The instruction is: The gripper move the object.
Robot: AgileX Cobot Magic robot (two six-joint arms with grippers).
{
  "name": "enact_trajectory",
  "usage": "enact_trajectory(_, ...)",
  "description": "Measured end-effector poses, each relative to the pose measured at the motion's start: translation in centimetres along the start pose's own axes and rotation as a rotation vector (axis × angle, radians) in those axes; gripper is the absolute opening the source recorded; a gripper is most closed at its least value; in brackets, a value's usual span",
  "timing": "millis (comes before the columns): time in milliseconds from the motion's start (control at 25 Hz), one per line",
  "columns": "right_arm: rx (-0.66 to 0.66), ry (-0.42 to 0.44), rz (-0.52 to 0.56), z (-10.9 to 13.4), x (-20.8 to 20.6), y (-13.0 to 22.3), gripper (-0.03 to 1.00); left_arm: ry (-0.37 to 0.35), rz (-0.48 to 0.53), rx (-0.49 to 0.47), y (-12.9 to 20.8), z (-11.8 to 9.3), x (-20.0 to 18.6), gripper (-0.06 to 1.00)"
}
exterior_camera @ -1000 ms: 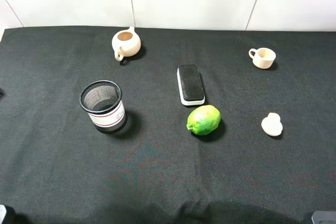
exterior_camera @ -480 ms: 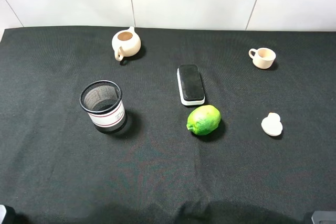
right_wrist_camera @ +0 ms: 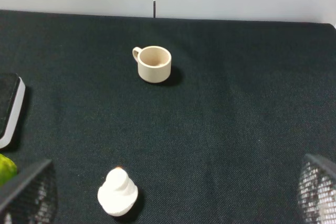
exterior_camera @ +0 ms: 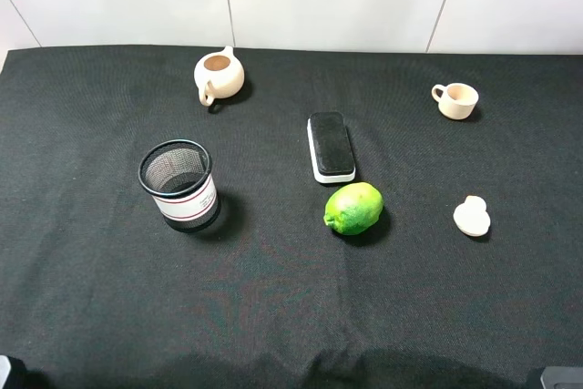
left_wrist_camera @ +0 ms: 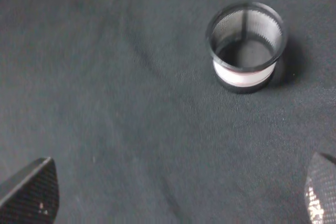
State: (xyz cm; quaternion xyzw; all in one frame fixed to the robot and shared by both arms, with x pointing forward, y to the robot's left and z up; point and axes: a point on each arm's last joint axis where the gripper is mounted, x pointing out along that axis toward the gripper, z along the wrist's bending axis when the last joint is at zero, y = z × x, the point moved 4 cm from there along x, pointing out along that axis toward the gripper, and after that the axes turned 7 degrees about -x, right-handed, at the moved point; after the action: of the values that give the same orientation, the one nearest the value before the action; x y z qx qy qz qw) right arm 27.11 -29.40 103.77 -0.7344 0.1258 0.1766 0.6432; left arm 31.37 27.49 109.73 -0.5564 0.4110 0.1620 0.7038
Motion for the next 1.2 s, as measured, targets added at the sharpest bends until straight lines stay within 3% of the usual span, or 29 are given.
enact_trajectory(480, 0.0, 0.0, 0.0, 0.0, 0.0, 0.0, 0.69, -0.162, -0.081, -0.193, 5.9, 1.4, 1.4, 0.99)
enact_trajectory(1200, 0.0, 0.0, 0.0, 0.0, 0.0, 0.0, 0.69, -0.231, -0.244, -0.266, 9.7, 0.7, 2.3, 0.99)
